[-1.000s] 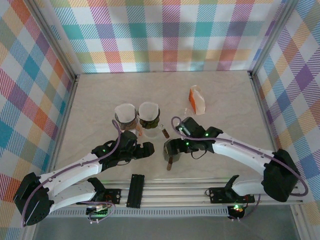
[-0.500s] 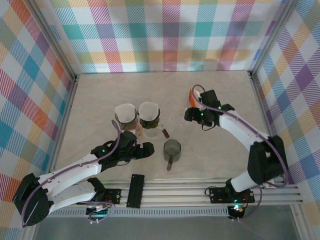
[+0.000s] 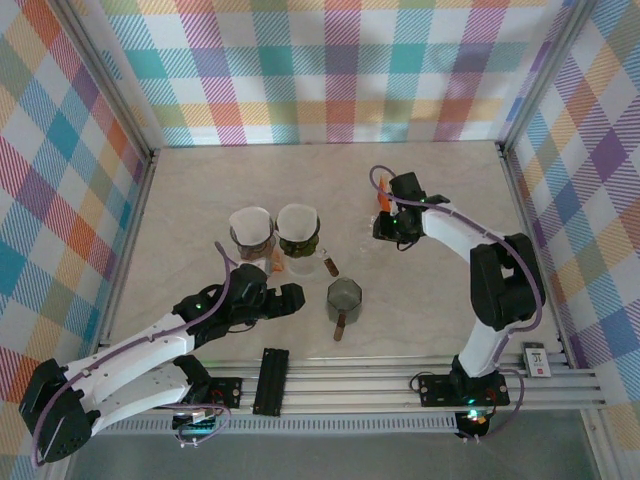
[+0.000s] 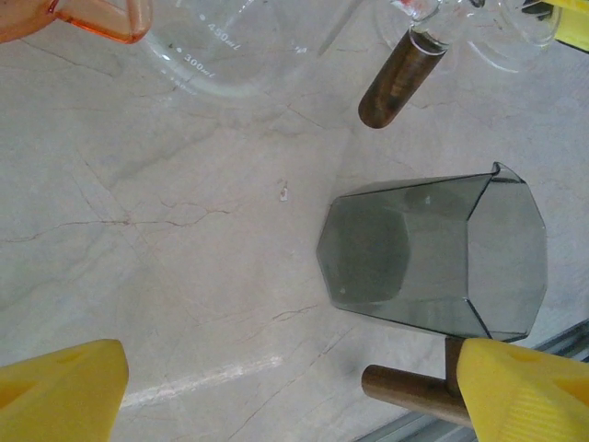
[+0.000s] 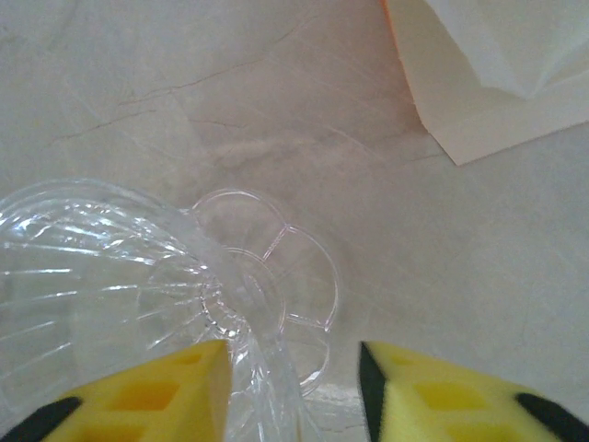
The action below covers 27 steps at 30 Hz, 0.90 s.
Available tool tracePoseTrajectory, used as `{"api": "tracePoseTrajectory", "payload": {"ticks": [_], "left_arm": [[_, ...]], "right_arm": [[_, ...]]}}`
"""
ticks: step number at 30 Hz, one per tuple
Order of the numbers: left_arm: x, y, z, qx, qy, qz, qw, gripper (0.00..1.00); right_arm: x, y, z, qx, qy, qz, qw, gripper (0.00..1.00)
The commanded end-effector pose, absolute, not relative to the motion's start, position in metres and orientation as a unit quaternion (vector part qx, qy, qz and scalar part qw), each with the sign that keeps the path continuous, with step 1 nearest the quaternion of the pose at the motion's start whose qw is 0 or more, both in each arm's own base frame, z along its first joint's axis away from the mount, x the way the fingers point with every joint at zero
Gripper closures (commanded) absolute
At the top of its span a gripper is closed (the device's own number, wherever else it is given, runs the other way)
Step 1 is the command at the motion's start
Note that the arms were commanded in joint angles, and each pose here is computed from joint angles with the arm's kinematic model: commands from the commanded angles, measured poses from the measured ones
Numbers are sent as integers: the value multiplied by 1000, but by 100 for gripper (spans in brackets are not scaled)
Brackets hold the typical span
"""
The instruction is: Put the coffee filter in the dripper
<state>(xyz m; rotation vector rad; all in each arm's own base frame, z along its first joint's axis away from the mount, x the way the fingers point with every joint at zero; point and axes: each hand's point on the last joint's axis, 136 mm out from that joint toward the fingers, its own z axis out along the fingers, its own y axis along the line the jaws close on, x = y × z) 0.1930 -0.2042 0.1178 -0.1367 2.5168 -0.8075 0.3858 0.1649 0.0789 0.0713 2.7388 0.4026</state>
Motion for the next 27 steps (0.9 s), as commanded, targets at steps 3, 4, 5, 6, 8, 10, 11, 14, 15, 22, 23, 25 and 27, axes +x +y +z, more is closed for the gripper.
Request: {"api": "tracePoseTrajectory", "payload": {"ticks": [3,4,5,6,8,10,11,14,15,22,23,25,27], "left_arm": [[189,-199,111,-50,926,-284,242,7],[189,-199,111,-49,927,-284,242,7],[189,-199,111,-50,926,-284,242,7],[189,-199,111,-50,927,-284,242,7],[189,-199,111,-50,926,-284,242,7],[189,-199,111,-50,927,-284,241,7],[189,-199,111,-51,927,-284,241,7],[189,-198,112,-52,926,-285,243,7],[188,-198,112,-52,926,-284,242,7],[188,-195,115,-55,925,-282,248,7],[188,-194,114,-55,926,-281,248,7],[188,-194,115,-55,925,-281,249,7],[188,-193,115,-55,926,-279,249,7]], "right_arm": [[386,161,85,22,971,138,195,73],[384,160,85,23,971,138,195,75],[382,159,85,23,971,137,194,78],[380,158,86,22,971,137,196,80],[375,155,89,24,970,134,200,82],[370,152,89,23,971,131,199,86],[367,151,91,25,971,131,200,88],[358,146,99,29,968,132,209,94],[355,144,102,32,968,132,212,95],[321,139,136,38,960,162,225,100],[315,140,144,35,958,170,229,100],[302,141,157,30,955,186,229,100],[287,144,172,17,954,195,226,100]]}}
